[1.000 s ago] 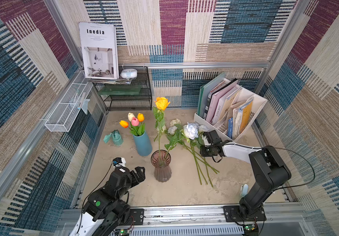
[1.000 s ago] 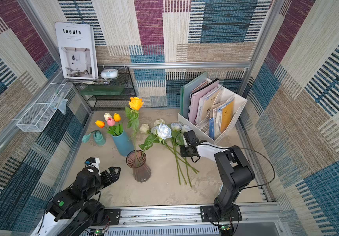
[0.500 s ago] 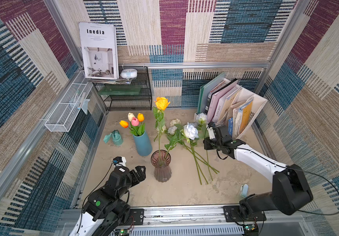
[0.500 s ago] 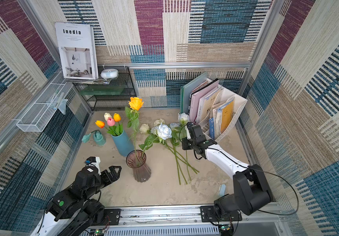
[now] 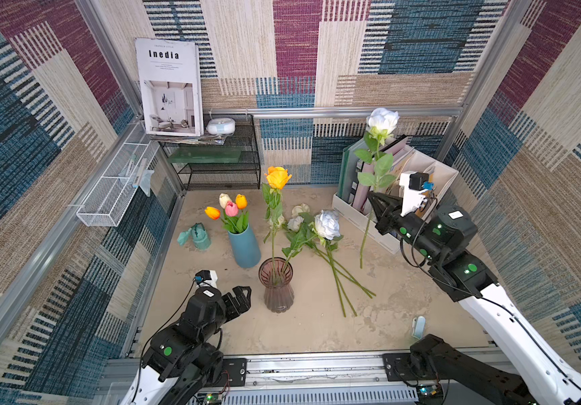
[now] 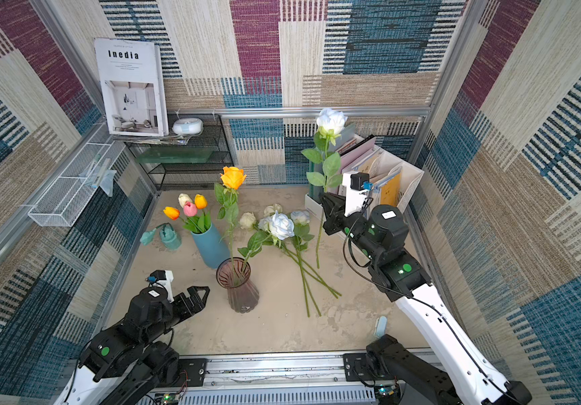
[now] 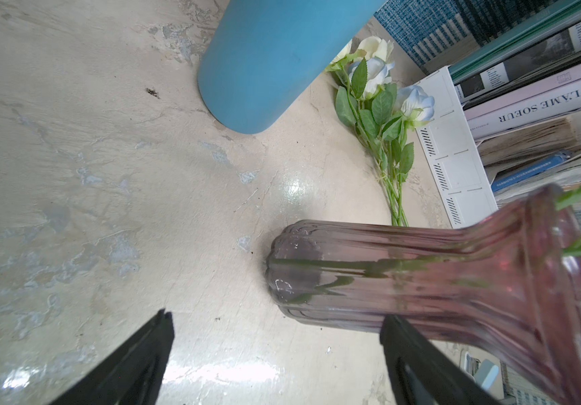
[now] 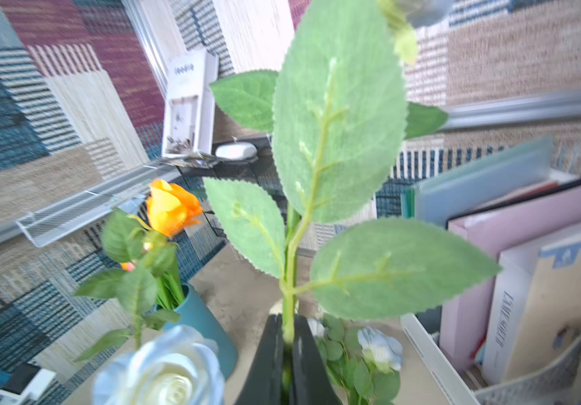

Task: Arrange the flowers in different vases according to their variety
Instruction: Insert the flower into the vase.

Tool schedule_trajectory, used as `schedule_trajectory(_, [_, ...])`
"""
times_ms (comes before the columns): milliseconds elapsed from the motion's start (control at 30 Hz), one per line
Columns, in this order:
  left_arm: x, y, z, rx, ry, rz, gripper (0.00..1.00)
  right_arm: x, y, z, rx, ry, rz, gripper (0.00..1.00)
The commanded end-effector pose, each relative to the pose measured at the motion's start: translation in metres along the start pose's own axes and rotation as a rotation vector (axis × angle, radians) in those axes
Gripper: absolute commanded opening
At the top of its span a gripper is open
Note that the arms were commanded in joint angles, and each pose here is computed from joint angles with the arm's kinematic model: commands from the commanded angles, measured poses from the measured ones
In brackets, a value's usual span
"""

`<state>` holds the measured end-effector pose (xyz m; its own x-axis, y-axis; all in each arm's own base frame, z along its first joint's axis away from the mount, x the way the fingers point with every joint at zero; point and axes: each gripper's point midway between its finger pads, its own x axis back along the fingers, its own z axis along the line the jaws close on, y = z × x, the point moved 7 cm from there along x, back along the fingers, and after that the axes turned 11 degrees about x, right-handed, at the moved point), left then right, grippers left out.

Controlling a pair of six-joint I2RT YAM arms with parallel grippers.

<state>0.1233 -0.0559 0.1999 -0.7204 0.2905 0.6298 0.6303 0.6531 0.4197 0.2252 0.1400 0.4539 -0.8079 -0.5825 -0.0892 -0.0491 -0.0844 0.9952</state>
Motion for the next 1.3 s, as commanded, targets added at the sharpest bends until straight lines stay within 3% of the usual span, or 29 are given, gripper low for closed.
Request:
schedule_trajectory(0, [-0.001,0.0,-0.003,0.004,-0.02,0.004,0.97,0.007,0.037,0.014,-0.016,0.084,-0.111,0.0])
schedule_trajectory(267, [0.001,-0.002,-0.001,0.007,-0.026,0.009,0.97,0.003,0.084,0.052,-0.219,0.44,-0.261,0.0])
schedule_trajectory(467, [0.002,-0.002,-0.001,0.009,-0.033,0.009,0.97,-0.017,0.08,0.091,-0.213,0.53,-0.315,0.0])
schedule_trajectory(933, [0.0,-0.003,0.0,0.01,-0.036,0.016,0.97,-0.074,-0.002,0.17,-0.024,0.548,-0.28,0.0])
schedule_trajectory(1267, [-0.002,-0.005,0.001,0.013,-0.038,0.023,0.97,-0.094,-0.071,0.193,0.094,0.517,-0.259,0.0])
